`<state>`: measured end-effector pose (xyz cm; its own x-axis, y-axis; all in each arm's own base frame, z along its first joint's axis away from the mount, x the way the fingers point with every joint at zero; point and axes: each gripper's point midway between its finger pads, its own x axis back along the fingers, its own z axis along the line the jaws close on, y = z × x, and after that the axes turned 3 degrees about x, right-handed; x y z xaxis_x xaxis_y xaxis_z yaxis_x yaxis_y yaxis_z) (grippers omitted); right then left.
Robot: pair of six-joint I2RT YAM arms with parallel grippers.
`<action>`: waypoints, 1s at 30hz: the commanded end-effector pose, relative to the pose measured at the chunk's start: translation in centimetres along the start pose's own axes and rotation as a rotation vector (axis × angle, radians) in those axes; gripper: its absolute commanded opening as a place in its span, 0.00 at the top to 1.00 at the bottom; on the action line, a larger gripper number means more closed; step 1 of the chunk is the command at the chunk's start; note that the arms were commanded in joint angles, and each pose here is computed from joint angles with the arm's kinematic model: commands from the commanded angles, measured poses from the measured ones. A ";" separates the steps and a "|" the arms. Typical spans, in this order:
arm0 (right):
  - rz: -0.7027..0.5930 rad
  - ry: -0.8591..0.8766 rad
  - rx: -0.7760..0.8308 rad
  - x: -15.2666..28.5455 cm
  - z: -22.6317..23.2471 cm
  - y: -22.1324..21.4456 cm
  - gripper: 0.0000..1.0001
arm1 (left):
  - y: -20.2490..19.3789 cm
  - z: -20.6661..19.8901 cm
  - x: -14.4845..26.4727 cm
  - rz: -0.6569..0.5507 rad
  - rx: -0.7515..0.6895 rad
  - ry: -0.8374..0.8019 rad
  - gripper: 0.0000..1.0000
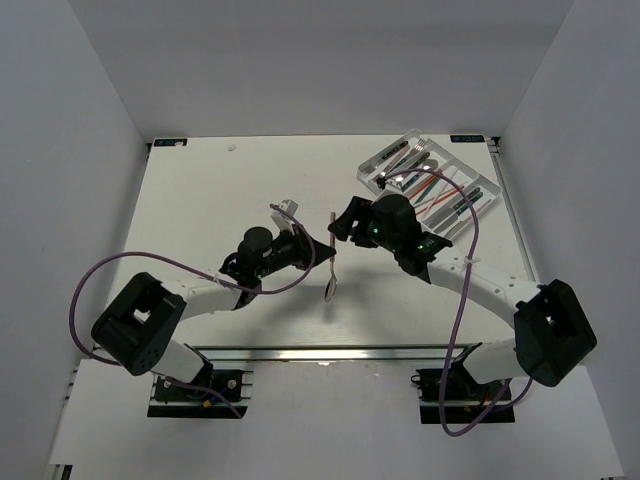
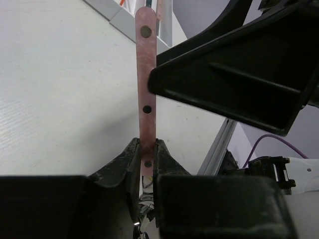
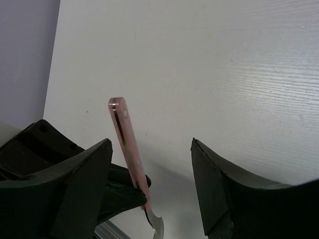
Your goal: Sort the eating utensils into containers
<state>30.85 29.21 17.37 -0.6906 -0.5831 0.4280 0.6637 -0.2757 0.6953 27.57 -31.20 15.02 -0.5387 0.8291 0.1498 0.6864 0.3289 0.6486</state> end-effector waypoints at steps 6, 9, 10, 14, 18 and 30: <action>-0.114 0.039 0.018 0.2 2.9 3.2 0.33 | 1.8 -2.8 -0.6 -0.030 -0.055 -0.090 1.00; -0.111 0.058 0.035 0.0 3.6 3.3 0.43 | 2.0 -3.4 -0.5 -0.031 -0.057 -0.113 1.00; -0.102 0.058 0.040 -0.2 3.7 3.2 0.49 | 2.1 -3.7 -0.5 -0.033 -0.059 -0.119 1.00; -0.051 0.076 0.066 -1.4 4.1 2.5 0.89 | 2.3 -4.0 -0.4 -0.017 -0.084 -0.114 0.90; -0.050 0.094 0.080 -1.4 4.6 3.4 1.00 | 3.5 -3.8 -0.1 -0.026 -0.117 -0.041 0.57; -0.507 -0.300 -0.082 4.1 -12.1 17.8 1.00 | 12.9 0.8 12.8 -0.221 -0.268 0.781 0.02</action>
<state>41.21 16.18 22.49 -0.9214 -0.2393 0.3062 0.3867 -0.4852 0.7843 31.52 -22.92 26.94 -0.8565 0.4463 0.2593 0.4405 0.3703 0.8178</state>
